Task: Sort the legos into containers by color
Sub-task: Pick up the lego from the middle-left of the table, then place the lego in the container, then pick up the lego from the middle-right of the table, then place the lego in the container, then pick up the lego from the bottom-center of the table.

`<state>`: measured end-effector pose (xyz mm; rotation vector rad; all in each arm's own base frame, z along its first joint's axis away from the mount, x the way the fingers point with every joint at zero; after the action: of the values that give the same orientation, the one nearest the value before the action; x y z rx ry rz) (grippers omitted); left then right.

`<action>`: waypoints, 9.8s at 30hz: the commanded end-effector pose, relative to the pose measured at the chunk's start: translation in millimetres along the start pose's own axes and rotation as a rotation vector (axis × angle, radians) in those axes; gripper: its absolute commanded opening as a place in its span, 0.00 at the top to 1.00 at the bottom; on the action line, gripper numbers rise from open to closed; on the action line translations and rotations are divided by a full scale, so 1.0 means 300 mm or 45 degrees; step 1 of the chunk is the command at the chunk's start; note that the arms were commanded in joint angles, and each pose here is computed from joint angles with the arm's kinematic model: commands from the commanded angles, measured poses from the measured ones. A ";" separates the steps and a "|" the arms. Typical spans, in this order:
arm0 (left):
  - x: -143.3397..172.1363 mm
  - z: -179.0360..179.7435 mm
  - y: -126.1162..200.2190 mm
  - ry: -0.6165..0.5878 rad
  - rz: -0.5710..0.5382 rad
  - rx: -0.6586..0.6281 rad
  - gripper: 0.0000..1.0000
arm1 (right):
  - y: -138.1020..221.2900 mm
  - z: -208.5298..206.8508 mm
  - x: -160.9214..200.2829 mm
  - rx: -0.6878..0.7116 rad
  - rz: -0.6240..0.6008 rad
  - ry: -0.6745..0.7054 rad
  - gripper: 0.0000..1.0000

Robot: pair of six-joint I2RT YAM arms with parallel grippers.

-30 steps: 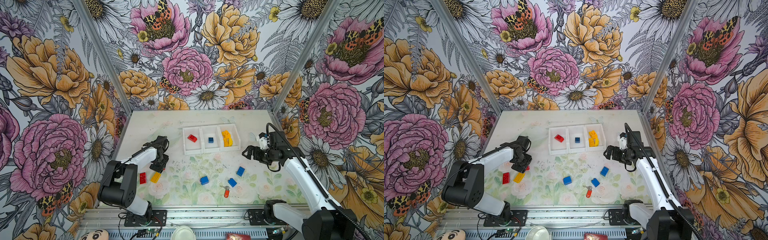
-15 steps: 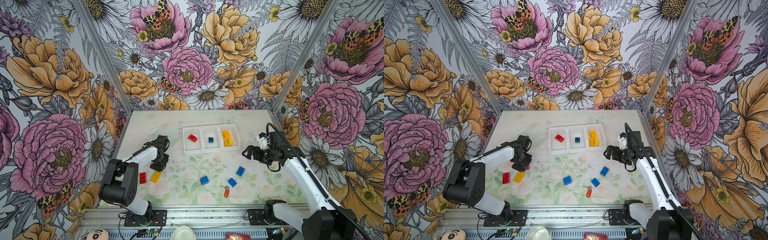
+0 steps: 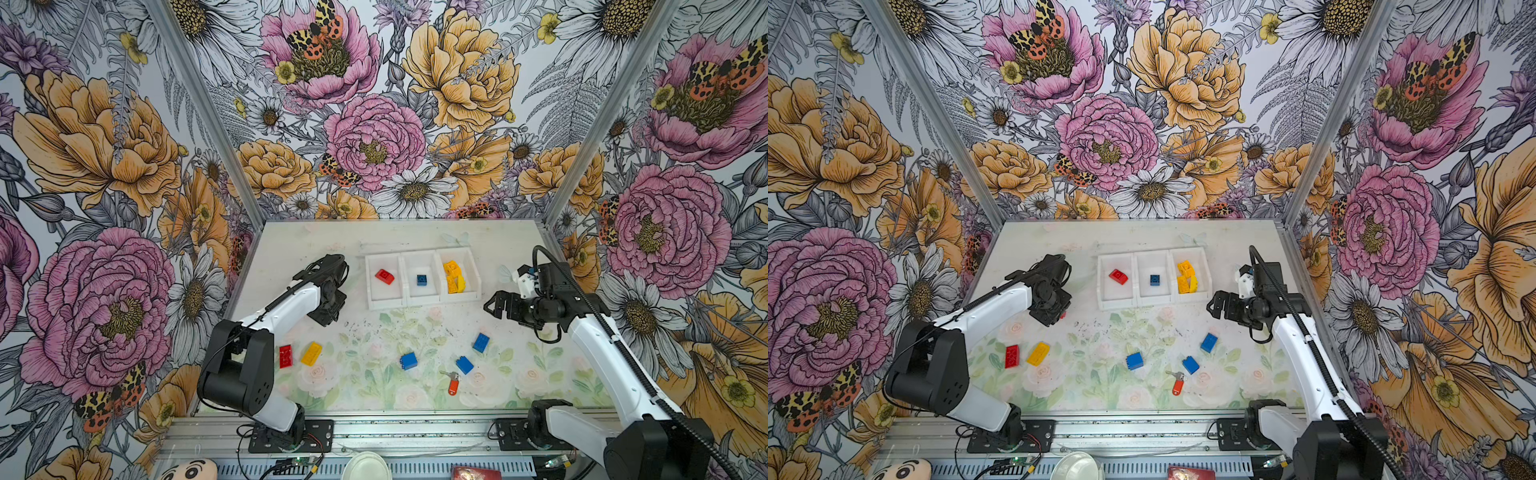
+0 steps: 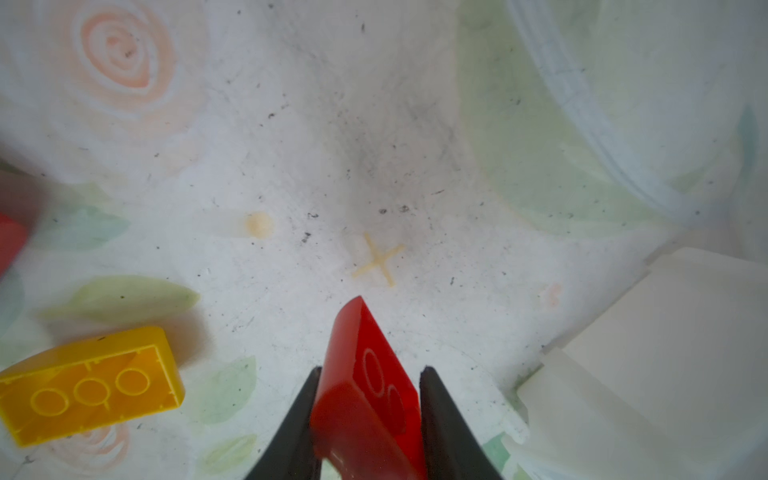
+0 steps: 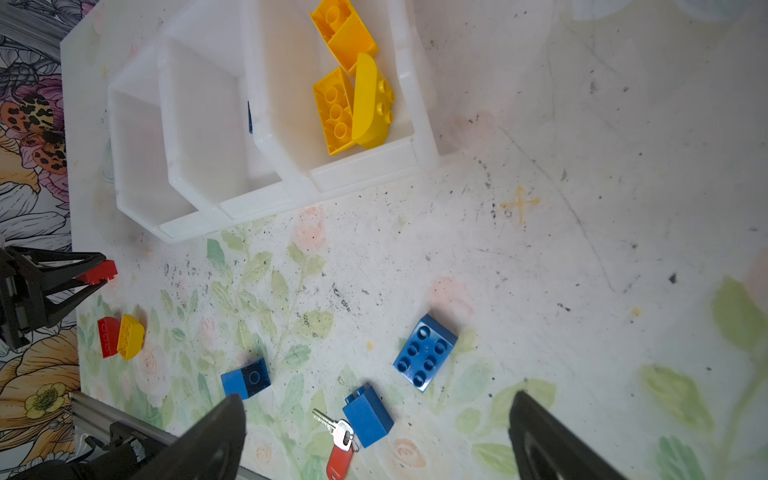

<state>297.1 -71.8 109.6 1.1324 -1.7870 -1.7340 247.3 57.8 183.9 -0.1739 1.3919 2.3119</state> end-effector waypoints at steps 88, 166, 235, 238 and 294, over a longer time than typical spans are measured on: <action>0.201 -0.367 0.276 -0.788 -0.083 0.642 0.04 | -0.144 -0.033 0.146 0.397 0.119 -0.141 0.03; 0.143 -0.021 0.204 -0.638 -0.057 0.747 0.01 | -0.267 0.294 -0.037 0.170 0.025 0.137 0.68; 0.205 -0.025 0.233 -0.661 -0.043 0.814 0.01 | -0.209 0.246 0.208 -0.048 0.166 0.238 0.17; 0.211 -0.027 0.234 -0.676 -0.036 0.818 0.01 | -0.207 0.217 0.249 -0.038 0.199 0.249 0.18; 0.280 -0.006 0.243 -0.726 0.003 0.834 0.01 | -0.331 0.066 0.439 0.408 0.359 0.478 0.40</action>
<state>232.8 -146.7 161.8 0.8704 -2.8513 -1.5974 161.5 146.3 61.3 -0.2601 2.0777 2.3300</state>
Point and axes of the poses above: each gripper's point midway between its finger pads, its own y axis back along the fingers, its own z axis along the line the jaws close on, x = y × z, the point moved 3 cm from there along y, back along the fingers, and after that the axes turned 5 degrees about -y, right-handed, at the moved point
